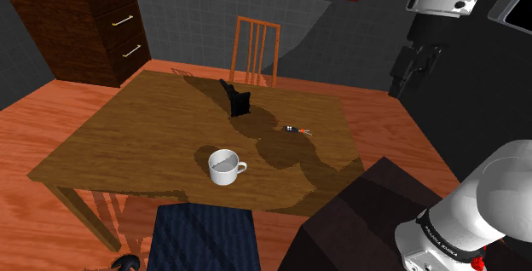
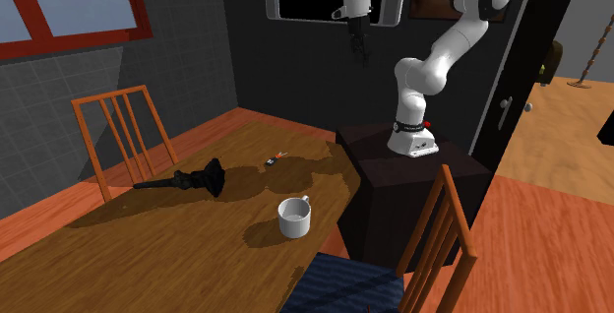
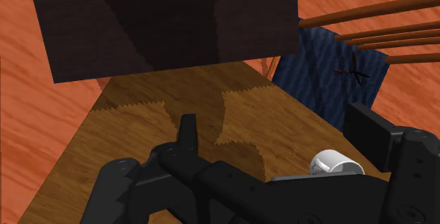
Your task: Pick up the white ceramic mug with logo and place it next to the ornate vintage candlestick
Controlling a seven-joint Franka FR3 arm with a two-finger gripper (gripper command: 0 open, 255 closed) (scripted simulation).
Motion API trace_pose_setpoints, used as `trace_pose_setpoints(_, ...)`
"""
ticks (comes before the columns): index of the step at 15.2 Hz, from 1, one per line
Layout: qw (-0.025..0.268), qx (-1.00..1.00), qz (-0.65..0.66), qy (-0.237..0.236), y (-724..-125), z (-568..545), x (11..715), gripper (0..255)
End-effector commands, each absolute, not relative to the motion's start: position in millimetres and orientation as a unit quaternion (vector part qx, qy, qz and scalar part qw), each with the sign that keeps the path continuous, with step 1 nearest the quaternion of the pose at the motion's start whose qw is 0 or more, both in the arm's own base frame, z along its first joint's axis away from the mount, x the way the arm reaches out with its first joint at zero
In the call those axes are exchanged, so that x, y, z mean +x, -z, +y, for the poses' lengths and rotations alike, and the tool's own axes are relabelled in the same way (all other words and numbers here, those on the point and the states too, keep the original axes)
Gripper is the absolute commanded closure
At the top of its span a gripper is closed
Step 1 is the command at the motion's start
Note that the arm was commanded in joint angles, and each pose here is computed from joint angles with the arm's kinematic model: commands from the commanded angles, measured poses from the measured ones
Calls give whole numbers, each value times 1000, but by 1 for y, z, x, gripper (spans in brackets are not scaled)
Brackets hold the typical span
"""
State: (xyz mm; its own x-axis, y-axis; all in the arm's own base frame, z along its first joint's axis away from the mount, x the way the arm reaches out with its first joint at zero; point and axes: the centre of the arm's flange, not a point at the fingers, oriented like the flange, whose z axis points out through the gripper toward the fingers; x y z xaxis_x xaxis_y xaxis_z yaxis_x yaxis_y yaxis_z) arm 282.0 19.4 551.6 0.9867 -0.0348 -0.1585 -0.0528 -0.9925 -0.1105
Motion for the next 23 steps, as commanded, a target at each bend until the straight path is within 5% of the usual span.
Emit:
trace_pose_setpoints(1,57,-995,22,-78,-552,19,282,0)
trace_pose_setpoints(23,12,-996,53,-65,-384,217,424,0)
